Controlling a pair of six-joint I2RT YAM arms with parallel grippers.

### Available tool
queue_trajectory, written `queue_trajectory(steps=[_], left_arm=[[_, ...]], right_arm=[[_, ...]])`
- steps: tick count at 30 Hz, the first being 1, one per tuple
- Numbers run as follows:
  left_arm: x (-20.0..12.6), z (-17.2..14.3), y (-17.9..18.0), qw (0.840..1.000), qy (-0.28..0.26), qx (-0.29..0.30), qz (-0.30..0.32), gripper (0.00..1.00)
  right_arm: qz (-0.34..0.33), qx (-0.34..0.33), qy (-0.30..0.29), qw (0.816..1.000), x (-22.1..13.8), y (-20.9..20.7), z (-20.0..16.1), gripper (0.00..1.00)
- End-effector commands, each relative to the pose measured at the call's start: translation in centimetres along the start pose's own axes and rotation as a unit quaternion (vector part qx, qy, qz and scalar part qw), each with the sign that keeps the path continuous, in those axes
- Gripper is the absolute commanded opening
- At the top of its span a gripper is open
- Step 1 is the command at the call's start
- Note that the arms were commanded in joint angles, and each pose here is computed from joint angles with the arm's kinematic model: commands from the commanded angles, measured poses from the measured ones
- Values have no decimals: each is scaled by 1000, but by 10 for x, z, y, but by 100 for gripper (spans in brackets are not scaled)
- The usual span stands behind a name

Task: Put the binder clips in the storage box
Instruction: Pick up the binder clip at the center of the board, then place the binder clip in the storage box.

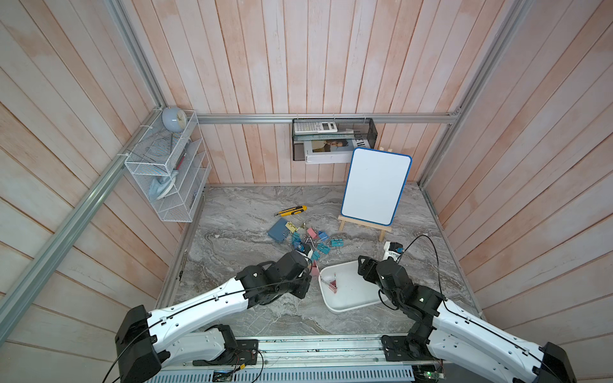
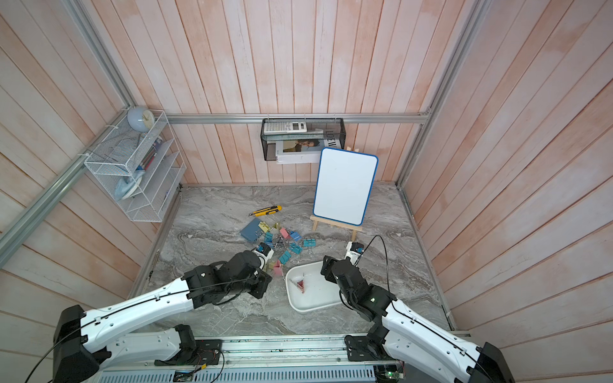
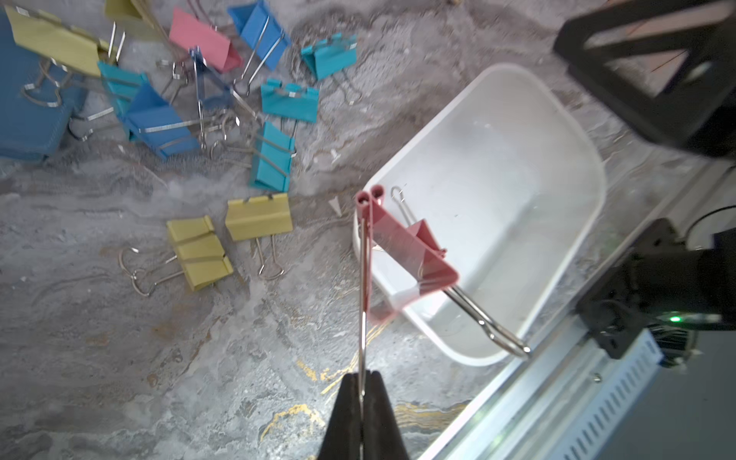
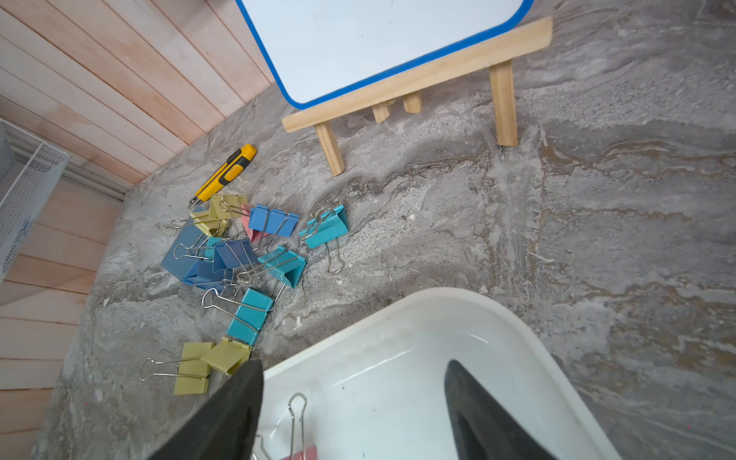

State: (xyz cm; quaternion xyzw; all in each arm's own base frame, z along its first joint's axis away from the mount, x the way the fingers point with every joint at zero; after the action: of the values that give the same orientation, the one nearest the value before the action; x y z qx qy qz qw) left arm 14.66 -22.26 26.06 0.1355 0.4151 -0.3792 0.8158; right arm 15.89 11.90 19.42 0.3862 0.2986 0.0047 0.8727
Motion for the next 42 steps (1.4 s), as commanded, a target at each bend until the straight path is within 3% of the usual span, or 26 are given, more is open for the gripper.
queue_trajectory(steps=[1,5,11,16,20,25,28,31,36,39,42], left_arm=[[-3,17,-13,992,114,-2,-50,0],[22,33,-26,980,174,-25,-96,0],[63,26,-27,965,247,-41,-73,0],[84,14,-19,965,258,-40,-19,0],[99,13,-19,964,261,-45,-23,0],[105,14,-14,966,257,-37,12,20],[98,21,-14,973,226,-39,14,30],[84,34,-14,983,179,-38,13,32],[41,58,7,996,39,-38,66,34],[16,58,39,990,-62,-69,107,49],[14,38,95,971,-141,-151,124,68]], right_arm=[[2,-3,39,999,-2,-1,0,77],[-7,-9,56,998,-6,-6,2,78],[-9,3,78,997,-15,-18,-2,78],[-7,4,88,996,-19,-25,-5,78],[-4,2,98,995,-19,-27,-8,78],[-3,6,105,994,-19,-29,-10,78],[3,5,104,995,-19,-27,-9,78],[11,-8,90,996,-19,-20,-4,78],[4,-61,60,996,-9,7,9,77],[-10,-81,49,995,10,31,14,74],[-31,-53,30,998,37,54,16,73]])
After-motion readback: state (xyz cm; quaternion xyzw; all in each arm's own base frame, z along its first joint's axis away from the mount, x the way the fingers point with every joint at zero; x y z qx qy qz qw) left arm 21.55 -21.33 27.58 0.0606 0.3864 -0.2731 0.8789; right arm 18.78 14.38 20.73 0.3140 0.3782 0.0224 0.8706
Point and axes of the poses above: each gripper's point midway between its finger pads, its own x axis out along the fingers, its own y axis along the line the jaws close on, z = x × y, the point moved 10 cm from there along -x, back along the fingers, and after that the axes turned 15 degrees about x, right-handed, at the moved point
